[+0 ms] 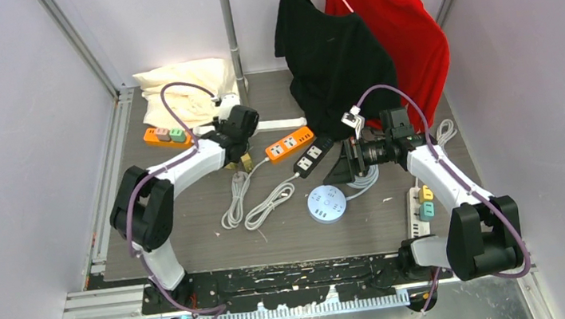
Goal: Pull the plug off the socket
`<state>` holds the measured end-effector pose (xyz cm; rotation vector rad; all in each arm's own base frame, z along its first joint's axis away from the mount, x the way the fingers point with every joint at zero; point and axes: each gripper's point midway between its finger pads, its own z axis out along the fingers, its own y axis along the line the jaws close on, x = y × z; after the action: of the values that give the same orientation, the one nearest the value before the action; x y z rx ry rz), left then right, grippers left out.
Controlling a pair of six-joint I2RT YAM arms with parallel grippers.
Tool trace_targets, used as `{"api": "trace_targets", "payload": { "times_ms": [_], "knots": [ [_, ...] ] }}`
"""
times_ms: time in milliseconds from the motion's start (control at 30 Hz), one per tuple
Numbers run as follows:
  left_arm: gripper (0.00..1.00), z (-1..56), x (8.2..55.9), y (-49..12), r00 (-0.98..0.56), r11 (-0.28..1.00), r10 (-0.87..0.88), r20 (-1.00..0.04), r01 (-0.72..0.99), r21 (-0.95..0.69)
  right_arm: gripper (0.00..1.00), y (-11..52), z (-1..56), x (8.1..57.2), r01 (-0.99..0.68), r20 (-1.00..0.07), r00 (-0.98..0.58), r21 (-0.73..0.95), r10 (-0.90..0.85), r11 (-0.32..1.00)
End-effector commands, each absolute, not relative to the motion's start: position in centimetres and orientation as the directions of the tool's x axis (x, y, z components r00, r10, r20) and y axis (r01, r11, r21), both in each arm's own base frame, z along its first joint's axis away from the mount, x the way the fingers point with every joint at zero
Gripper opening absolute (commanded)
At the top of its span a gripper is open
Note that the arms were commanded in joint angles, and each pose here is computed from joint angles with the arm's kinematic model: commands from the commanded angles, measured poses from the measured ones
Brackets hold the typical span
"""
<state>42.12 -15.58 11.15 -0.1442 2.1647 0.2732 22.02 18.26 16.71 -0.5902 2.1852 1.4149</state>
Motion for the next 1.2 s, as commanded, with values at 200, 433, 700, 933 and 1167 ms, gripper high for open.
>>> {"api": "trace_targets", "payload": {
  "times_ms": [200, 433, 700, 933, 1167],
  "knots": [
    [0.0, 11.2, 43.2, -15.1, -0.615, 0.966, 0.004, -0.789, -0.202, 0.163, 1.0, 18.3, 17.0, 22.5, -0.615, -0.624, -0.773, 0.696, -0.111, 0.372],
    [0.0, 10.5, 43.4, -15.0, -0.638, 0.971, -0.016, -0.77, -0.195, 0.141, 1.0, 18.3, 17.0, 22.4, -0.616, -0.626, -0.772, 0.694, -0.112, 0.373],
    [0.13, 10.1, 43.6, -15.1, -0.653, 0.975, -0.023, -0.757, -0.182, 0.128, 1.0, 18.3, 17.1, 22.4, -0.619, -0.629, -0.77, 0.691, -0.112, 0.373],
    [0.2, 9.5, 43.8, -14.8, -0.672, 0.975, -0.043, -0.739, -0.189, 0.115, 1.0, 18.3, 17.1, 22.4, -0.622, -0.631, -0.767, 0.689, -0.114, 0.373],
    [0.33, 8.9, 44.1, -14.3, -0.695, 0.972, -0.065, -0.716, -0.206, 0.113, 1.0, 18.3, 17.2, 22.3, -0.627, -0.637, -0.763, 0.684, -0.114, 0.373]
  ]
}}
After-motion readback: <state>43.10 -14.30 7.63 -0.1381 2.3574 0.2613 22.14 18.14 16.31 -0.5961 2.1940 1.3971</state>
